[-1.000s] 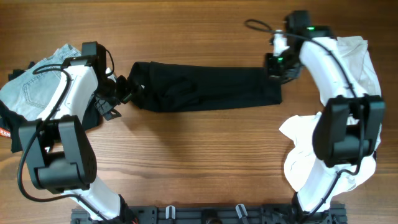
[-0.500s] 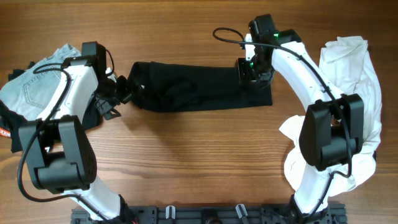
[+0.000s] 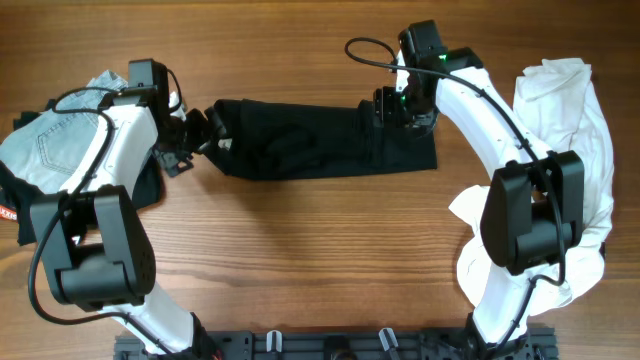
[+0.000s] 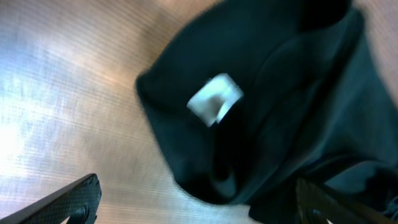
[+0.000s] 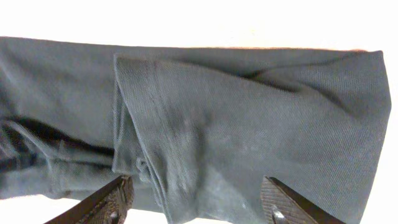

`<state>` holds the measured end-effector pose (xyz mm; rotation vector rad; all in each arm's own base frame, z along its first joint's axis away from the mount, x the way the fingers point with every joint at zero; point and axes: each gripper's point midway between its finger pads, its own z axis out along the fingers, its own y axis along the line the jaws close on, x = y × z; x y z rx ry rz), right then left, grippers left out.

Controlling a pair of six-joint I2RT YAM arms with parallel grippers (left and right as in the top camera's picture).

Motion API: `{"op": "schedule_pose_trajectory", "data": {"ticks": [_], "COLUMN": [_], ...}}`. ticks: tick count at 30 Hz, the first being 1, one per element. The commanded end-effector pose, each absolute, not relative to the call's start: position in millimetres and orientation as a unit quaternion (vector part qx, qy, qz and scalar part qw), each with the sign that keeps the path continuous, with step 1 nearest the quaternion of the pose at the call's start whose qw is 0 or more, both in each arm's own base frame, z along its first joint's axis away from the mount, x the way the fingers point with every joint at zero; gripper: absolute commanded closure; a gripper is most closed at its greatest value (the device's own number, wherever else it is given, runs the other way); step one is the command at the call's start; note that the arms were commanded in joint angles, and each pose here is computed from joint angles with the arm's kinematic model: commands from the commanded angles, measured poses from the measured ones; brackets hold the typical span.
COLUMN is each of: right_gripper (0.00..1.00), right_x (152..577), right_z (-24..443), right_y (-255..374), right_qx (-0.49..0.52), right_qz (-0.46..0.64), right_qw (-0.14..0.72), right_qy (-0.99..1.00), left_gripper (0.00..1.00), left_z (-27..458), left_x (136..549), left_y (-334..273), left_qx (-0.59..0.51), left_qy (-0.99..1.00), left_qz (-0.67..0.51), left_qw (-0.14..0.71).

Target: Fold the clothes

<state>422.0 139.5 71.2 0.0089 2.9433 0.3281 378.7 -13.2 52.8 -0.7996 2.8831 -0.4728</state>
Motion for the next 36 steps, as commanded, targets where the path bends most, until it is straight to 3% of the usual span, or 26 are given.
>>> {"op": "schedule_pose_trajectory", "data": {"ticks": [1,10,18,27,36], "right_gripper": [0.3,0.29,0.27,0.26,0.25], "right_x": [420,397,393,395,395], "right_z": [60,3,2,-1,-1], "right_y": [145,179,182,182,182], "right_qx": [0.014,-0.04,-0.057,-0.058,-0.058], "right_qz": [0.106,0.089,0.087,0.085,0.086], "right_qw": [0.08,0.018,0.014,0.015,0.015], "right_qy": [0.991,0.995,0.994,0.995,0.995], "left_gripper": [0.0,0.0,0.0,0.0,0.0], "left_z": [64,56,16,43,41], "left_x": [397,405,406,440,445], "left_y": [-14,-25,-29,-26,-26], "left_qx": [-0.239,-0.212,-0.21,-0.086,-0.018], "left_qy": [0.951,0.957,0.962,0.971,0.973], "left_qz": [-0.168,-0.168,-0.161,-0.155,-0.145], "left_qw": [0.1,0.108,0.075,0.164,0.181]}}
